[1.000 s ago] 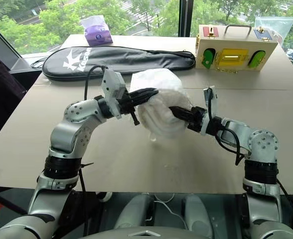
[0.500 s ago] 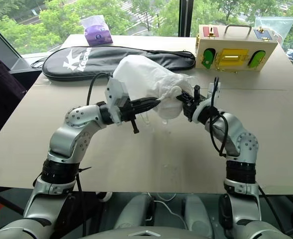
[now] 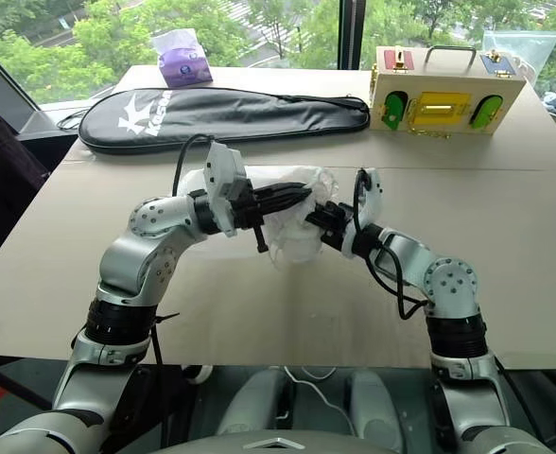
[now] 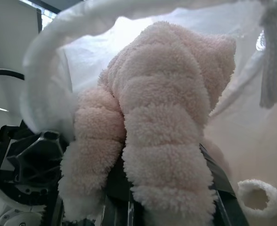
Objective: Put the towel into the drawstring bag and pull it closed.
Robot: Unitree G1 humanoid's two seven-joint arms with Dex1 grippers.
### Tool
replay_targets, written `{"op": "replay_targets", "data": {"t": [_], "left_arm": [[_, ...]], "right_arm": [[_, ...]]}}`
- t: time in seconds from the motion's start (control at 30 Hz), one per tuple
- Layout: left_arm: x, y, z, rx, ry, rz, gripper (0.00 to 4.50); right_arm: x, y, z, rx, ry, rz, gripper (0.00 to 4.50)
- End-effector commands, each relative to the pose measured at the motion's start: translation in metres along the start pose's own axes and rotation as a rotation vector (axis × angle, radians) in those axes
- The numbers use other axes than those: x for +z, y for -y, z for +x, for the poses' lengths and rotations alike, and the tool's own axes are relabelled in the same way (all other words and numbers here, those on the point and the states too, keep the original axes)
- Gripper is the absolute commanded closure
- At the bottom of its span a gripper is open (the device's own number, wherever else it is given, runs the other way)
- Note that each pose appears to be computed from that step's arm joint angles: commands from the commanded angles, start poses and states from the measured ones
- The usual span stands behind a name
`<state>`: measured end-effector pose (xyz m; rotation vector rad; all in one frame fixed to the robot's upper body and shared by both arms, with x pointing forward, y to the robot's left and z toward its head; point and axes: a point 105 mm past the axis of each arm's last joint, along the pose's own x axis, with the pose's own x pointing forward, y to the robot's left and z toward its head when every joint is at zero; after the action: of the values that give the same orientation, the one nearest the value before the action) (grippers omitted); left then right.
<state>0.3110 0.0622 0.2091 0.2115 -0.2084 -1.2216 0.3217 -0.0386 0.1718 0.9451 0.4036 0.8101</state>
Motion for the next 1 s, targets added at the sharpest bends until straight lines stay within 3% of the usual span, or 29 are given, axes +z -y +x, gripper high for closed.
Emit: {"op": "replay_targets", "data": {"t": [0.03,0.43,0.47,0.6,0.73,1.0], "left_arm": [[0.017,0.004,0.000,-0.053,0.051,0.007,4.50],[0.018,0.015,0.000,-0.177,0.066,-0.112,4.50],[0.018,0.016,0.001,-0.180,0.066,-0.113,4.50],[0.018,0.016,0.006,-0.180,0.079,-0.108,4.50],[0.022,-0.001,0.010,-0.118,0.115,-0.089,4.50],[0.020,-0.032,0.004,-0.035,0.127,-0.044,4.50]], "right_arm": [[0.021,-0.010,0.001,0.059,0.117,0.062,4.48],[0.040,-0.010,0.016,0.053,0.336,0.379,4.48],[0.040,-0.008,0.017,0.033,0.338,0.388,3.58],[0.037,-0.006,0.021,-0.041,0.340,0.429,1.85],[0.023,-0.022,0.019,-0.024,0.231,0.245,0.06],[0.016,-0.009,-0.010,-0.036,0.161,0.136,0.02]]}}
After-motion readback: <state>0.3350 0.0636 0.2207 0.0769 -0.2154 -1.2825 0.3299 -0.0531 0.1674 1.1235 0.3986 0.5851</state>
